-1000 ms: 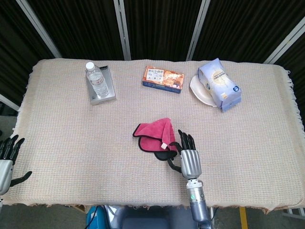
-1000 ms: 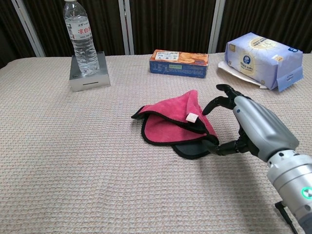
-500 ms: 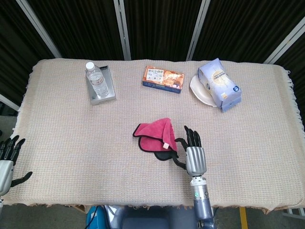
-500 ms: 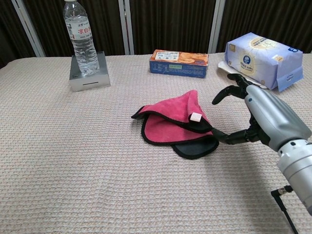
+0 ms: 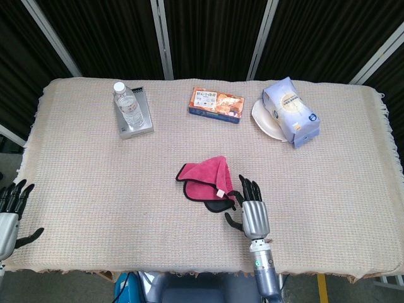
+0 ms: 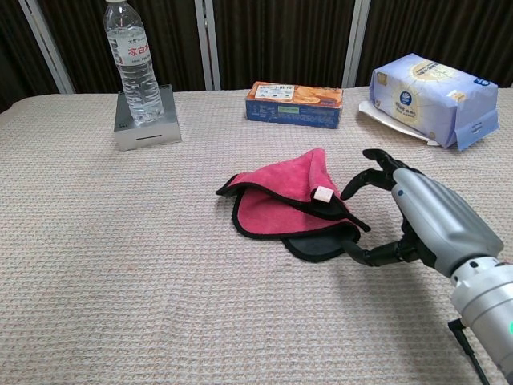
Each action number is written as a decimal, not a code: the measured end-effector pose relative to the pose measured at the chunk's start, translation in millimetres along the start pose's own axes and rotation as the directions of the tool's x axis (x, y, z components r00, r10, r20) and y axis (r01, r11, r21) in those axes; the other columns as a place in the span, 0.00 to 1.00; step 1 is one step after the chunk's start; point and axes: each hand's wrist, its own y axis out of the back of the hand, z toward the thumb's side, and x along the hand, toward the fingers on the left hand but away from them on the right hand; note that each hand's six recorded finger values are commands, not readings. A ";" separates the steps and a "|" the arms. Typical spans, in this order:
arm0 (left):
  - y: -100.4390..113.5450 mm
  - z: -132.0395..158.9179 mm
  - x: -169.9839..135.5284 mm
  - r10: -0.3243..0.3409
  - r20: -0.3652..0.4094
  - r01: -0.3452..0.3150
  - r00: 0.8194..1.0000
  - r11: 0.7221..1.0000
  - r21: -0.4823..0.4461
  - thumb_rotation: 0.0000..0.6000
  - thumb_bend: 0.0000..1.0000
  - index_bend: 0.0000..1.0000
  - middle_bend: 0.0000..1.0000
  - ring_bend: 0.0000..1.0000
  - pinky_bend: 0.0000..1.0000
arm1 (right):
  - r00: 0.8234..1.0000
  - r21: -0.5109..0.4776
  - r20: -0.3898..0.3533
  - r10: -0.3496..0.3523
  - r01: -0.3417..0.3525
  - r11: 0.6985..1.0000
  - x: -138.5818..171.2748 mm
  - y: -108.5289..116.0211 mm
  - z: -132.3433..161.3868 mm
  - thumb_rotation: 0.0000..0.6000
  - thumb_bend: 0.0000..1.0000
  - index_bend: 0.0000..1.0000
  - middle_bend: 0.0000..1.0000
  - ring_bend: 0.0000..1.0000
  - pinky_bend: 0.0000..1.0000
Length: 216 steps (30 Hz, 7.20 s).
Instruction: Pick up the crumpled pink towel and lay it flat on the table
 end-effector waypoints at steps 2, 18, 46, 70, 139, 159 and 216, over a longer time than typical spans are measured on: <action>0.3 -0.2 0.1 0.001 -0.001 -0.001 1.000 1.000 -0.002 1.00 0.09 0.00 0.00 0.00 0.00 | 1.000 0.001 0.001 -0.005 0.005 1.000 -1.4 0.7 0.3 1.00 0.26 0.36 0.04 0.00 0.00; 0.2 1.2 -0.3 0.004 0.002 -0.004 1.000 1.000 0.000 1.00 0.09 0.00 0.00 0.00 0.00 | 0.999 0.018 0.029 -0.045 0.044 0.999 -11.3 14.1 -11.1 1.00 0.39 0.36 0.04 0.00 0.00; 0.7 4.2 -1.9 0.001 0.009 -0.001 1.000 1.000 -0.007 1.00 0.10 0.00 0.00 0.00 0.00 | 0.999 0.042 0.036 -0.012 0.010 0.999 -6.0 8.2 -13.6 1.00 0.46 0.45 0.05 0.00 0.00; 1.5 5.2 -2.5 0.001 0.013 -0.001 1.000 1.000 -0.015 1.00 0.09 0.00 0.00 0.00 0.00 | 0.999 0.069 0.033 0.003 -0.005 0.998 -2.9 3.5 -15.5 1.00 0.48 0.57 0.12 0.00 0.00; -13.5 57.4 81.7 -0.028 0.042 0.032 0.999 0.994 -0.105 1.00 0.10 0.02 0.00 0.00 0.00 | 0.933 0.174 -0.230 -0.276 0.318 0.932 -148.5 142.7 161.0 1.00 0.48 0.58 0.12 0.00 0.00; -19.5 161.4 194.3 0.013 0.162 0.017 0.987 0.984 -0.179 1.00 0.21 0.19 0.09 0.00 0.05 | 0.934 0.212 -0.221 -0.281 0.327 0.921 -168.9 147.0 165.5 1.00 0.48 0.58 0.12 0.00 0.00; -113.5 315.3 250.1 -0.268 0.262 0.343 0.927 0.889 -0.304 1.00 0.52 0.55 0.19 0.02 0.10 | 0.942 0.242 -0.187 -0.278 0.318 0.917 -160.1 152.6 149.7 1.00 0.48 0.58 0.12 0.00 0.00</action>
